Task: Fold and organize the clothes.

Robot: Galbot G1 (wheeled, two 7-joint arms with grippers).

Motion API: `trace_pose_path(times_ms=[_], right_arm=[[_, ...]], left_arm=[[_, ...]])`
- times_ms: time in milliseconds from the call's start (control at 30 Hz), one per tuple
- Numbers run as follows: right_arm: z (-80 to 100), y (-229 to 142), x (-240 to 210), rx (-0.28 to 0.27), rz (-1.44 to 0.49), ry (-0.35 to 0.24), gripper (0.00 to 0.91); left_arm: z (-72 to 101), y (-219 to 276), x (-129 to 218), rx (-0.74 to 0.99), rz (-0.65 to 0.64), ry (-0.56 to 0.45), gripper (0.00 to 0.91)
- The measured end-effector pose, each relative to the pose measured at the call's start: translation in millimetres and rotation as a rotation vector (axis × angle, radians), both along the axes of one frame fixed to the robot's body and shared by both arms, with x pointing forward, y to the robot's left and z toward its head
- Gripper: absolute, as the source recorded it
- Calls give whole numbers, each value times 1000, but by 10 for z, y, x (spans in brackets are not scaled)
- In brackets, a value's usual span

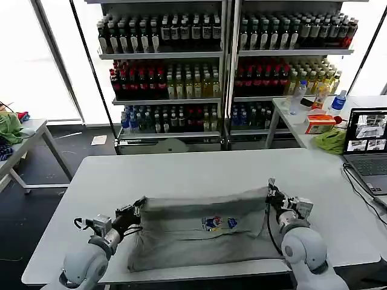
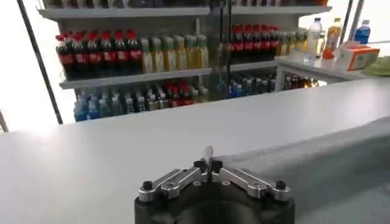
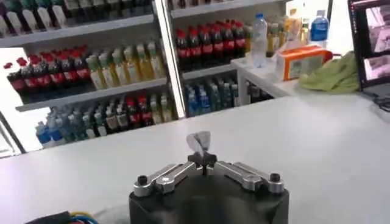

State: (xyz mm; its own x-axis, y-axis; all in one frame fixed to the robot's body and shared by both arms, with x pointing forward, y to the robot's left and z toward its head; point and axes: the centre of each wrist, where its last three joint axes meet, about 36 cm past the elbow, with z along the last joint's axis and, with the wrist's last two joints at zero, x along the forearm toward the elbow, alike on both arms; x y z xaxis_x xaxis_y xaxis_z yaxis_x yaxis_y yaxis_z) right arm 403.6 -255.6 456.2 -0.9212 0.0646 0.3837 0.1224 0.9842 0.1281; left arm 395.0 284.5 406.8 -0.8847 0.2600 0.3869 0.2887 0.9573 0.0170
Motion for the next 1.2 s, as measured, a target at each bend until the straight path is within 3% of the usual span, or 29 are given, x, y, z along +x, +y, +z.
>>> trace_pose_path(times_ms=[733, 867, 900, 967, 1000, 1067, 1100, 1133, 1200], right_arm=[[-353, 78, -463, -60, -44, 122, 0], [-441, 105, -504, -66, -44, 136, 0], [-461, 109, -511, -68, -45, 138, 0], [-491, 115, -519, -72, -45, 138, 0], [-504, 118, -520, -74, -46, 139, 81], [-527, 120, -519, -78, -50, 139, 353], [-537, 121, -519, -80, -51, 140, 766], [-547, 122, -521, -83, -53, 140, 907], [-557, 122, -532, -86, -54, 139, 907]], left_arm=[[-278, -18, -380, 41, -7, 66, 10], [-314, -25, -388, 49, -1, 67, 766], [-323, -28, -392, 51, -1, 68, 907], [-335, -40, -399, 54, -1, 69, 907], [-342, -47, -401, 54, -2, 70, 907], [-343, -53, -396, 56, -1, 65, 907], [-343, -59, -394, 55, 0, 63, 907], [-345, -64, -396, 54, 0, 61, 907], [-346, -73, -403, 53, 2, 60, 907]])
